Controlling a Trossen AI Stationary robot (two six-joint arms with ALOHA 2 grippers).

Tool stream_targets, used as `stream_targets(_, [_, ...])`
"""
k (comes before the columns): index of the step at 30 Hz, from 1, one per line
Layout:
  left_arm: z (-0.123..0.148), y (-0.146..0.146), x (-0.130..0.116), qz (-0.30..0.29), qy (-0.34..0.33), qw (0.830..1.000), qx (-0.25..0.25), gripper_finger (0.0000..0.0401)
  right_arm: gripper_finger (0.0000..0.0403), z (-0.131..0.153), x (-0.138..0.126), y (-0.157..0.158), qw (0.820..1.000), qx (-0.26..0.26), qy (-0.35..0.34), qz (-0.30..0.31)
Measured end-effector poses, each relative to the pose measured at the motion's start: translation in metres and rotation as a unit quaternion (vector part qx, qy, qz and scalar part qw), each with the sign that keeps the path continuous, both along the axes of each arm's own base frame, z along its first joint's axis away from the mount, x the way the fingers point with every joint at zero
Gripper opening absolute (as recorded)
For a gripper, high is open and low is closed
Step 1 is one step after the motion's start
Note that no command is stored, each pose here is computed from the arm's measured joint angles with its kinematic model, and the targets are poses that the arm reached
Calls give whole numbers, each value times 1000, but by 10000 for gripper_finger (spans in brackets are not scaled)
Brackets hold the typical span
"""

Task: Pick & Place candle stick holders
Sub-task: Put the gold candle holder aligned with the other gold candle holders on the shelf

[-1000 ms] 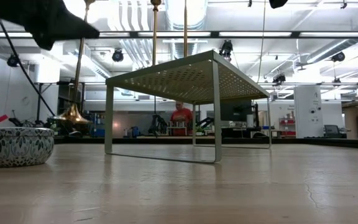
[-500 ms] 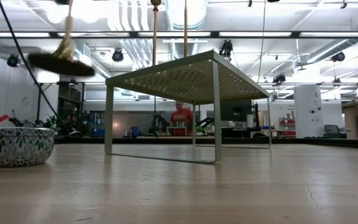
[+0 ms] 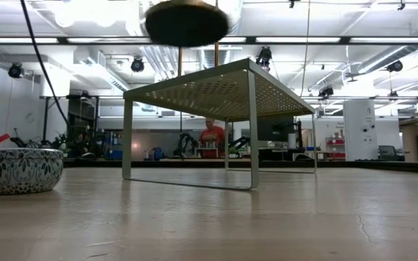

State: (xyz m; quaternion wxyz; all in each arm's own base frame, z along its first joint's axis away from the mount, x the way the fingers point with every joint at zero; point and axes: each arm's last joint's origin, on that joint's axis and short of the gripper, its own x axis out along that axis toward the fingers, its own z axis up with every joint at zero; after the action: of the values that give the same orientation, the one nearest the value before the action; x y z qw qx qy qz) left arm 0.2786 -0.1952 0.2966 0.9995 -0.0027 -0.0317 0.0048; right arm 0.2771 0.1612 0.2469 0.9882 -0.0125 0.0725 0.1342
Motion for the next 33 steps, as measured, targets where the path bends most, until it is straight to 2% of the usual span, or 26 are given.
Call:
stream_targets(5, [2, -7, 21, -6, -32, 999, -26, 16, 192, -4, 11, 5, 1000, -8, 6, -6])
stream_targets(7, [0, -10, 27, -15, -30, 999, -20, 16, 194, -6, 14, 7, 1000, -16, 7, -5])
stream_targets(13, [0, -9, 32, -11, -32, 999, -16, 19, 189, -4, 20, 11, 1000, -14, 4, 2])
stream_targets(26, [-2, 1, 39, 3, -33, 999, -23, 17, 157, -7, 36, 17, 1000, -16, 10, 6])
stream_targets(33, [-2, 1, 39, 1, -34, 999, -24, 20, 108, -6, 36, 17, 1000, -19, 7, 7])
